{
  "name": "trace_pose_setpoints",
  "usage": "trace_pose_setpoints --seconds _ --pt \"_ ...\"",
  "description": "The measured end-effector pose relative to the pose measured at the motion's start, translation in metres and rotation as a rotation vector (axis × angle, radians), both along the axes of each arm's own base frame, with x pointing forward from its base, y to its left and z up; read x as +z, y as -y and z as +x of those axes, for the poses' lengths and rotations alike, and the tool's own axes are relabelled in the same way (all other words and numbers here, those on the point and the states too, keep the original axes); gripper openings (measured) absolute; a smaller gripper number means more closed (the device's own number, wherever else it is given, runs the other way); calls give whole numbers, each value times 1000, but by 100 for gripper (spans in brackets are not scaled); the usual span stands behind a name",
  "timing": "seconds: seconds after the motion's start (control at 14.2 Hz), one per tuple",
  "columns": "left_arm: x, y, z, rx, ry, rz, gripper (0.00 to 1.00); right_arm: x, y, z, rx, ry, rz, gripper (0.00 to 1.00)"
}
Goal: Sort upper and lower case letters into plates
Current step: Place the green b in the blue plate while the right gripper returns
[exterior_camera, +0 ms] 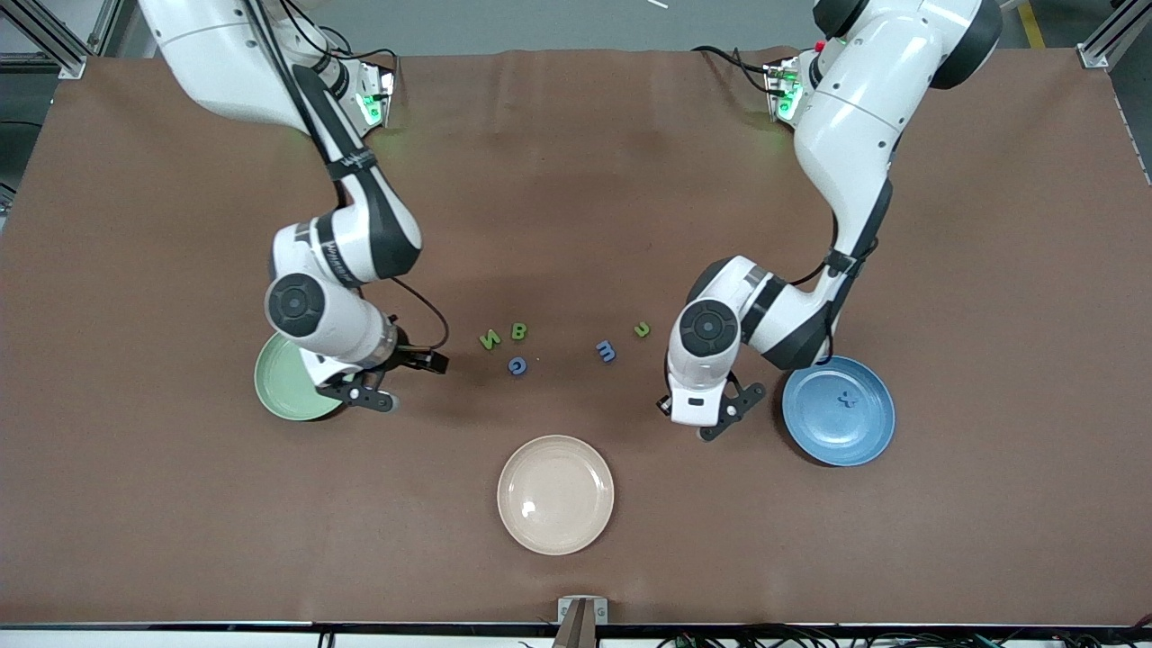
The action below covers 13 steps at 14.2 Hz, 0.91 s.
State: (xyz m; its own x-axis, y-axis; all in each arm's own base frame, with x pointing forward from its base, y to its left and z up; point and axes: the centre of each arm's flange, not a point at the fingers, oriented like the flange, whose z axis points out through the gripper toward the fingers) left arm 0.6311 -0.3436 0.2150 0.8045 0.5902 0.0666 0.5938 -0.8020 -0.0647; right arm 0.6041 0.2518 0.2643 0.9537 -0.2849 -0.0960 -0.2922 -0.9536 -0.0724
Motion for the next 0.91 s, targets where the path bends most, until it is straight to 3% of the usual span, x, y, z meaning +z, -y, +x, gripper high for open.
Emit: trace_pose_setpoints --seconds 0.49,0.7,0.91 --pt "27 -67 21 -127 -78 47 27 -68 -70 -23 -32 57 -21 96" --pt "32 -89 22 -216 -102 53 27 -72 -66 -22 -44 57 -31 91" --pt "34 -124 26 -302 -131 53 27 -77 -68 -28 -172 31 -47 87"
